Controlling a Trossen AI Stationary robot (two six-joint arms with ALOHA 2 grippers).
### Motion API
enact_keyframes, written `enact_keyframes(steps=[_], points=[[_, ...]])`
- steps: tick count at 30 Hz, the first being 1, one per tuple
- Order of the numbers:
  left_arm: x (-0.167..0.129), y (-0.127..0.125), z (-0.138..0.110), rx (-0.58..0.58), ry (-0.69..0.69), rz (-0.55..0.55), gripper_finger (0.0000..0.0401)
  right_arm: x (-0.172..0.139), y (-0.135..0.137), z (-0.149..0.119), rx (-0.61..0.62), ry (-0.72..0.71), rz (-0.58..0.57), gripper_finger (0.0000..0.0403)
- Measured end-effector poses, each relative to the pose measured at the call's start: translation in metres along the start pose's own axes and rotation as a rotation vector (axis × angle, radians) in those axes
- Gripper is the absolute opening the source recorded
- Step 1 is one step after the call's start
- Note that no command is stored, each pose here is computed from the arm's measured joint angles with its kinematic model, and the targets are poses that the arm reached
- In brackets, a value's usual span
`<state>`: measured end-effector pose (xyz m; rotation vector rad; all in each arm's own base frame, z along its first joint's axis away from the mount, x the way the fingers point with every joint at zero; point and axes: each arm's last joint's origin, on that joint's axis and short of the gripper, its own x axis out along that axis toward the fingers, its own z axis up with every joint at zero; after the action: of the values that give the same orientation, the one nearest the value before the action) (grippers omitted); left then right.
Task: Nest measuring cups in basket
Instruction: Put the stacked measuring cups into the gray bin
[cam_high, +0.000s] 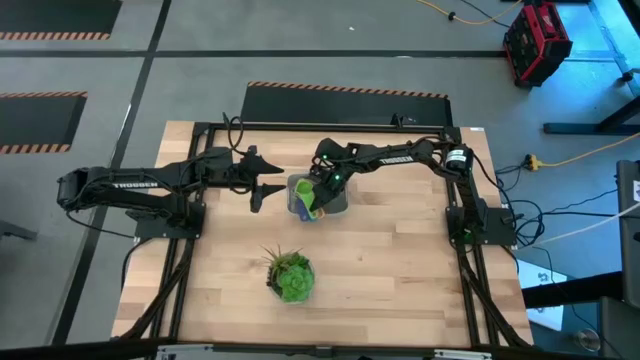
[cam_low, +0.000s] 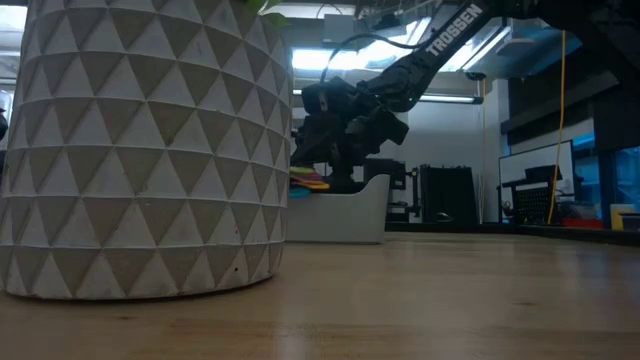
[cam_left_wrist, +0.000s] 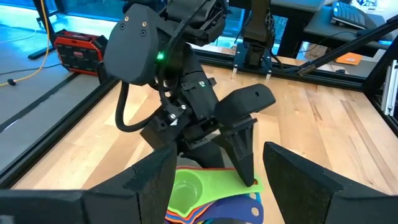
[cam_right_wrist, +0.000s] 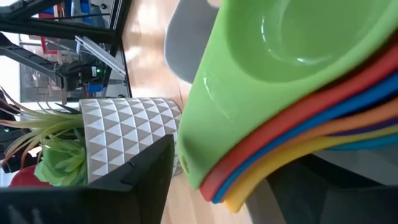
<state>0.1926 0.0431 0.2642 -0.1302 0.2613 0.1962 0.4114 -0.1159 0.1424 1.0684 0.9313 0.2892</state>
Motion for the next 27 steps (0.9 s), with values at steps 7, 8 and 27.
enact_keyframes(steps=[7,8,27], points=[[0.000,0.000,0.000,0.000,0.000,0.000,0.0234,-0.006,-0.003,0.002,0.030,0.003,0.020,0.0240],[0.000,0.000,0.000,0.000,0.000,0.000,0.0234,-0.008,-0.004,0.002,0.041,0.003,0.019,0.0240],[0.000,0.000,0.000,0.000,0.000,0.000,0.0234,-0.048,0.011,-0.003,-0.019,-0.035,-0.104,0.0240]])
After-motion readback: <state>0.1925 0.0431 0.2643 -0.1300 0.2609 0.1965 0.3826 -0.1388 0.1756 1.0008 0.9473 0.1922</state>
